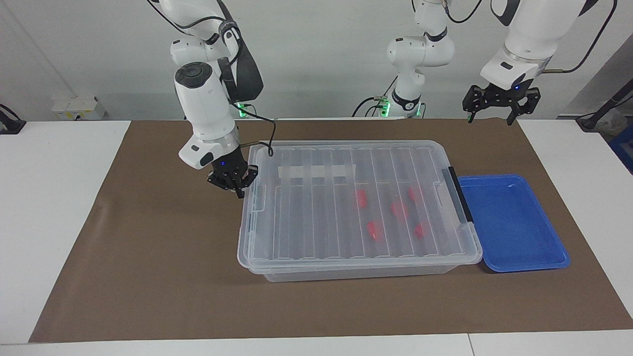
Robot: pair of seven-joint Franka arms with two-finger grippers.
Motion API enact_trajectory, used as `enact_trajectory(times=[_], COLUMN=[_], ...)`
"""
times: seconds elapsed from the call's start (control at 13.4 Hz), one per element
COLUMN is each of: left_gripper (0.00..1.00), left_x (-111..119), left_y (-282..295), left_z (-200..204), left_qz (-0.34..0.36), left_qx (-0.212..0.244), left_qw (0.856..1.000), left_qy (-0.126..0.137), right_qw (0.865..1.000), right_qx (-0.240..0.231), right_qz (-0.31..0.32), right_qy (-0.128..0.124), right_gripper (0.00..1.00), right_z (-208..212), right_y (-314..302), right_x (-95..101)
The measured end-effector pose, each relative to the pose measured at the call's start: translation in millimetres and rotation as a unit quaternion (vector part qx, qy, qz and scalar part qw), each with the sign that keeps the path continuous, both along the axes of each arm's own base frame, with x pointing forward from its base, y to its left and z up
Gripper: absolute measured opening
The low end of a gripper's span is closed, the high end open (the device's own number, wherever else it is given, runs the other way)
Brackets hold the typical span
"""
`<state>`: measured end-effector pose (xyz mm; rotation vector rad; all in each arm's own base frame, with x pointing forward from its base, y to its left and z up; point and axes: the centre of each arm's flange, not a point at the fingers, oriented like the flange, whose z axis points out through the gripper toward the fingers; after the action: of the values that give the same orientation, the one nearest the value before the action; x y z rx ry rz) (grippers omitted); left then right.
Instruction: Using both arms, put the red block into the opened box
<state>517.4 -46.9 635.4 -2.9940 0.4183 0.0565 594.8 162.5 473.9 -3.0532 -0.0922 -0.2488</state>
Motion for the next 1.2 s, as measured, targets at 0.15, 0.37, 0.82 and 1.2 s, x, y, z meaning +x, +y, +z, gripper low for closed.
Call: enact_trajectory(times=[0.15, 0.37, 0.82, 1.2], left_gripper=[1.0, 1.0, 1.0, 1.0], left_x=[0, 0, 0, 0], left_y=[0, 0, 0, 0], left_z=[0, 0, 0, 0], left_qz=[0.0, 0.0, 0.0, 0.0], left_qx=[0.0, 0.0, 0.0, 0.0], left_qw=[1.0, 1.0, 1.0, 1.0], left_qy=[0.0, 0.0, 0.0, 0.0], right_qw=[1.0, 0.998, 0.992, 0.99], right_qx=[-0.001, -0.004, -0.008, -0.042], right_qz=[-0.011, -0.055, -0.115, -0.128], right_qy=[0.006, 0.03, 0.056, 0.049], right_gripper=[0.01, 0.01, 0.55, 0.99], right_z=[7, 30, 79, 131], right_y=[-9, -28, -79, -102], right_x=[-2.2, -15.9, -38.9, -40.8])
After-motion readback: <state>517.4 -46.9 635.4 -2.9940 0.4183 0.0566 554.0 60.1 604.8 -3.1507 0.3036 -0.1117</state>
